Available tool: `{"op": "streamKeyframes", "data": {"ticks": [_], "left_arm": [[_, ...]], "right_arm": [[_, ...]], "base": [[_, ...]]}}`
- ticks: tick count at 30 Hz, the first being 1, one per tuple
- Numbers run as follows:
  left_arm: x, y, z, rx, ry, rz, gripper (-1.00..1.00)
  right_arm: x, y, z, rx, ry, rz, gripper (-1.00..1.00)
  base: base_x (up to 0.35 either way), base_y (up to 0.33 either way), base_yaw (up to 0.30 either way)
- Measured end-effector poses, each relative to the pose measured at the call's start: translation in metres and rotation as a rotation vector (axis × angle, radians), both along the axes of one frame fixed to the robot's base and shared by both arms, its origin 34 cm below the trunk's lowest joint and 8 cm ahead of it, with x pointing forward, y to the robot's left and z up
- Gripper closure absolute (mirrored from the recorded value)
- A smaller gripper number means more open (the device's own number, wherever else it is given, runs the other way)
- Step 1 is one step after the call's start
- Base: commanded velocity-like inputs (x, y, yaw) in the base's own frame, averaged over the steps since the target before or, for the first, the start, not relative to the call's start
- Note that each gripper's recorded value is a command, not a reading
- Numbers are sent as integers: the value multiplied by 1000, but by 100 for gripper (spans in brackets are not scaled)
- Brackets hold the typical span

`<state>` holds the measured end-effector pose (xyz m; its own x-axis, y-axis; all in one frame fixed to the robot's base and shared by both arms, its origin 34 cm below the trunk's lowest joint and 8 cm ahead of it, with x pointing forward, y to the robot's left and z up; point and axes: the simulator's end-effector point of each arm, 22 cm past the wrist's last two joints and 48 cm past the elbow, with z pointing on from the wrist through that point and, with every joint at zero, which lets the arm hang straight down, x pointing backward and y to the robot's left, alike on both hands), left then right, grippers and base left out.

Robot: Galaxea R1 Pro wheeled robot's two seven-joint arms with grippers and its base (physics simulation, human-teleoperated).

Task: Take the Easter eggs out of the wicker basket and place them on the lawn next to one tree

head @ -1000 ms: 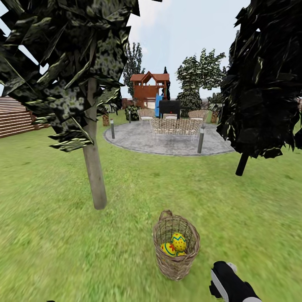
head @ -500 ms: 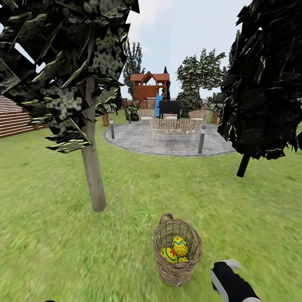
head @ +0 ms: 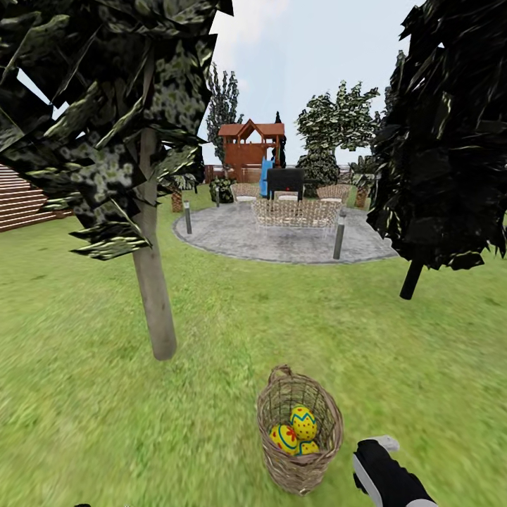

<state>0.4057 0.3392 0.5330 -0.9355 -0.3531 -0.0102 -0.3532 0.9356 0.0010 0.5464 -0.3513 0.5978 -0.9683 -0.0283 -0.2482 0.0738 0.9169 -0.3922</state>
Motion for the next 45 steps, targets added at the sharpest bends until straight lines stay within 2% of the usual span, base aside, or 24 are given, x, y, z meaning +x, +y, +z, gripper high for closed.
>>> {"op": "streamKeyframes", "data": {"ticks": [5, 12, 14, 18, 20, 22, 23, 25, 27, 29, 37, 45], "left_arm": [[4, 2, 0, 7, -16, 3, -100], [5, 1, 0, 4, -21, 4, -100], [7, -3, 0, -17, -29, 4, -100], [14, -13, 2, -88, -60, 4, -100], [16, 5, 6, -77, -70, 9, -100], [15, 42, 12, -36, -73, 18, -100], [15, 51, 14, -27, -75, 23, -100], [15, 61, 16, -19, -78, 27, -100], [15, 64, 17, -17, -80, 28, -100], [16, 66, 18, -15, -81, 27, -100], [16, 67, 18, -12, -82, 26, -100], [17, 69, 19, -12, -88, 29, -100]], "right_arm": [[0, 1, 0, 1, 0, 1, -100], [0, 1, -1, 3, 2, 0, -100], [0, 1, -1, 2, 2, 1, -100], [0, 1, -1, 5, 1, -1, -100], [0, 1, -1, 7, 1, -3, -100], [-1, -2, -1, 11, 4, -7, -100], [-2, -5, -2, 15, 8, -9, -100], [-6, -27, 0, 10, 24, -22, -100], [-14, -61, 3, 13, 49, -43, -100], [-18, -75, 3, 46, 64, -50, -100], [-20, -82, 3, 62, 69, -50, -100], [-20, -82, 3, 63, 67, -49, -100]], "base": [[262, 1, 0], [12, 30, 0], [-36, 183, 0], [-46, 256, 0], [-73, 139, 0], [-25, 46, 0], [-13, 23, 0], [-7, 12, 0], [-2, 5, 0], [-1, 2, 0], [11, 8, 0], [47, 278, 0]]}}
